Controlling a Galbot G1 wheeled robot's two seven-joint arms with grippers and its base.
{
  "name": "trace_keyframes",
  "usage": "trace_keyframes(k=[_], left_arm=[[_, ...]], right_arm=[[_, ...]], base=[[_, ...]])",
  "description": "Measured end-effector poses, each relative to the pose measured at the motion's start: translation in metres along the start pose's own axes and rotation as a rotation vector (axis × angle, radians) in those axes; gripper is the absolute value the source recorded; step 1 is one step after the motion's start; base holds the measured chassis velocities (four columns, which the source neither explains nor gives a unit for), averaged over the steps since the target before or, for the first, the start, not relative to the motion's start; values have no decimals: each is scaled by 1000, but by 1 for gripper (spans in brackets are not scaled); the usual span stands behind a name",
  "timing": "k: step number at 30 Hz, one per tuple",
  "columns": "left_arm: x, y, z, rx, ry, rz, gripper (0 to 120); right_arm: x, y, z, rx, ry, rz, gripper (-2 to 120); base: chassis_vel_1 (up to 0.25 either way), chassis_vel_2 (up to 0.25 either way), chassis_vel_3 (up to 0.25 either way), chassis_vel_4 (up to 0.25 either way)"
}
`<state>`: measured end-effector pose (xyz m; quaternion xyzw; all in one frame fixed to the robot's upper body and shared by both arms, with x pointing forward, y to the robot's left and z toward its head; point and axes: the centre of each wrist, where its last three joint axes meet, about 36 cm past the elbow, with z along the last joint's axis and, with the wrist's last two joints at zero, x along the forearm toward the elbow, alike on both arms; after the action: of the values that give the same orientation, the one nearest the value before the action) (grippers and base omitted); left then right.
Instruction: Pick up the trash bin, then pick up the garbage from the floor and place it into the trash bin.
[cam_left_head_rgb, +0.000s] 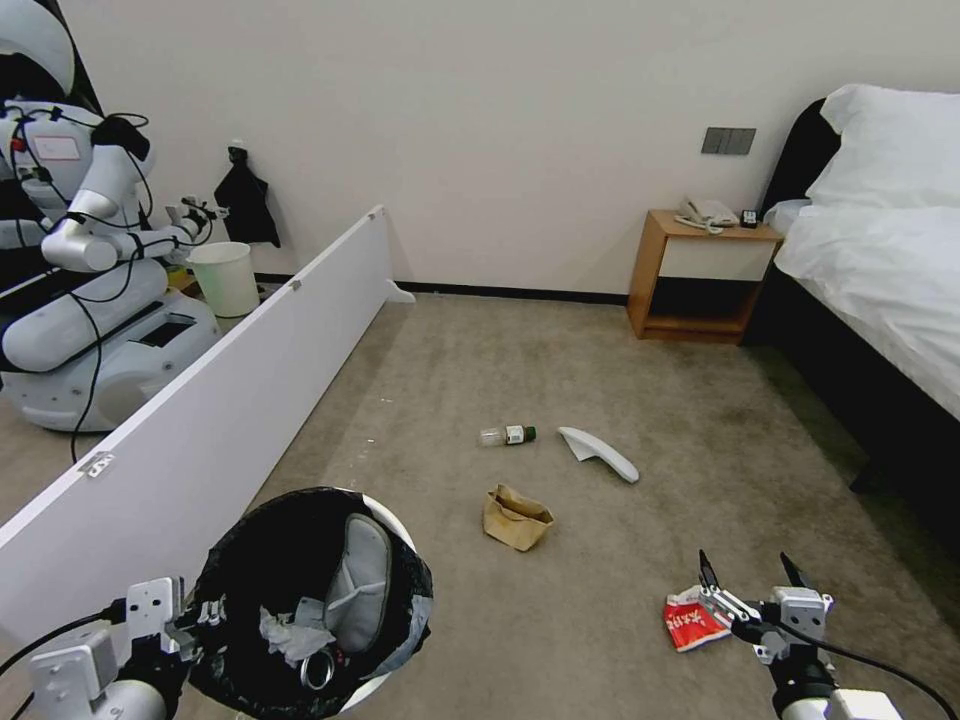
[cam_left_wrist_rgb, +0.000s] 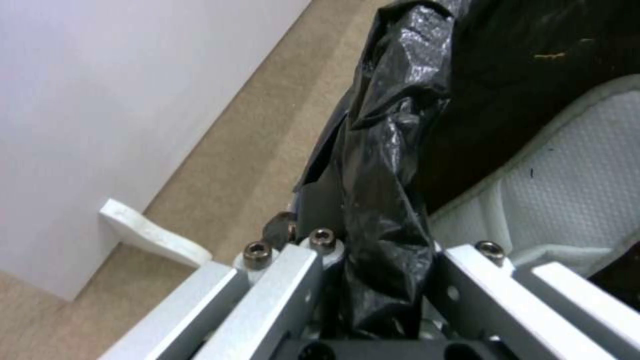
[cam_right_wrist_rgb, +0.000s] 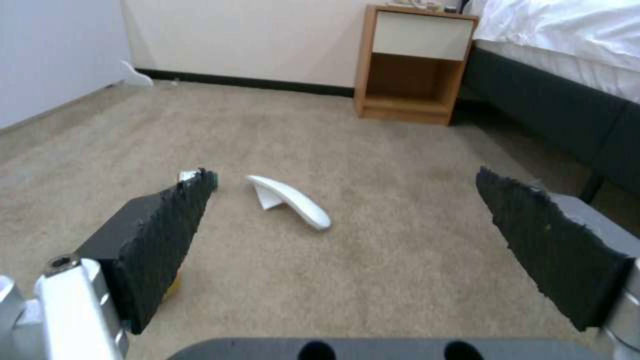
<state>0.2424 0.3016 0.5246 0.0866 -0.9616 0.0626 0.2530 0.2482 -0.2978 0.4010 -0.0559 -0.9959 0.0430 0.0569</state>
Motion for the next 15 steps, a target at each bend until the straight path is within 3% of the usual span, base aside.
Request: trace_keyframes(k=[15], left_arm=[[-1,0,-1,-1,0,1,3]], right_arm=[[-6,-3,1,3,4,34,100]], base=[[-67,75,77,-69]])
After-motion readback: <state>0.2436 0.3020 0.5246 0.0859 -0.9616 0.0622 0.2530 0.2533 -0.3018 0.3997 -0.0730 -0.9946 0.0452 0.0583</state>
